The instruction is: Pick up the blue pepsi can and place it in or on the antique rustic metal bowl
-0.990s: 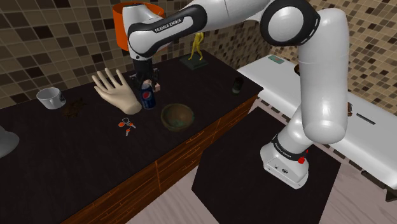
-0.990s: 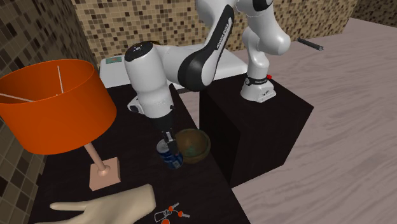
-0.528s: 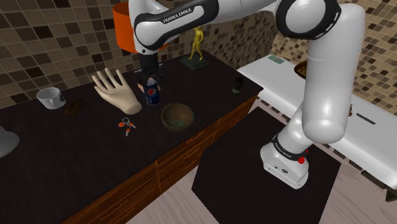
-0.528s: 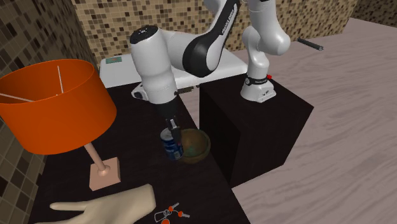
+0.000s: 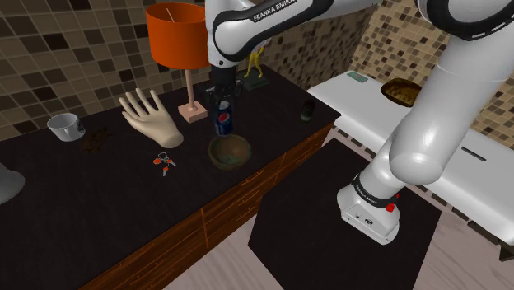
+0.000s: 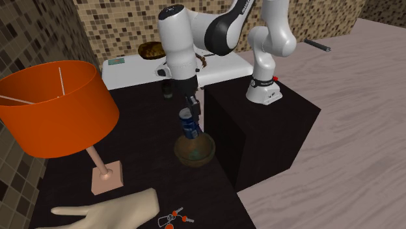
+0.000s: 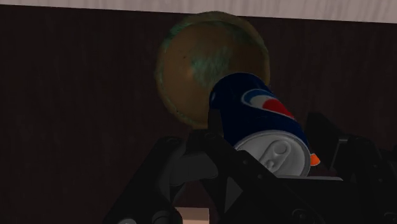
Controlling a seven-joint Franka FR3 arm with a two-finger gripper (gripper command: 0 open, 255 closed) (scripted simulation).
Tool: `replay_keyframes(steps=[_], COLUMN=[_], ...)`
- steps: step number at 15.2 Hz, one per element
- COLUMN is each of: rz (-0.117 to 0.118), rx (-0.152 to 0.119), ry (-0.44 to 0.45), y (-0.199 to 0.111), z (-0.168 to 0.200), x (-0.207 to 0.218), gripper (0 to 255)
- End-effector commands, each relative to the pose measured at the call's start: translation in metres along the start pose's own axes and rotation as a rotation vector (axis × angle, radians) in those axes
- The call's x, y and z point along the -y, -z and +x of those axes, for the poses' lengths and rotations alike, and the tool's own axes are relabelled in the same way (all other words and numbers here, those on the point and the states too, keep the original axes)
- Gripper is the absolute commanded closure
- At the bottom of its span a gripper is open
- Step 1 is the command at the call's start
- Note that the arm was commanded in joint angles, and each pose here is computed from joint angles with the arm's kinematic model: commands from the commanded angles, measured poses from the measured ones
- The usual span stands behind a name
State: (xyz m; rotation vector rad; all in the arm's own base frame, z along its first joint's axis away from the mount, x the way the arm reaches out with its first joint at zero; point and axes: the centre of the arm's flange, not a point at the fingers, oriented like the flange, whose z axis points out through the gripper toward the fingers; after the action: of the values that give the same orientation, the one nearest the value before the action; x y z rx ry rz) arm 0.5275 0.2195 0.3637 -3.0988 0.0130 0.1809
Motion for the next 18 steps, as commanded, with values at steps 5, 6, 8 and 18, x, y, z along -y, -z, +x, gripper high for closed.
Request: replay_keyframes(steps=[5,6,8,18], rz=[0.0,0.0,0.0,0.0], rx=[0.0,0.0,0.0,0.0], ry=[0.0,0.0,0.0,0.0], y=[-0.008,-0.013,-0.024,-0.076], z=[-0.029,-0.028,-0.027,-0.021], x=[-0.023,-0.023,-0.024,-0.026], gripper=[255,255,255,255])
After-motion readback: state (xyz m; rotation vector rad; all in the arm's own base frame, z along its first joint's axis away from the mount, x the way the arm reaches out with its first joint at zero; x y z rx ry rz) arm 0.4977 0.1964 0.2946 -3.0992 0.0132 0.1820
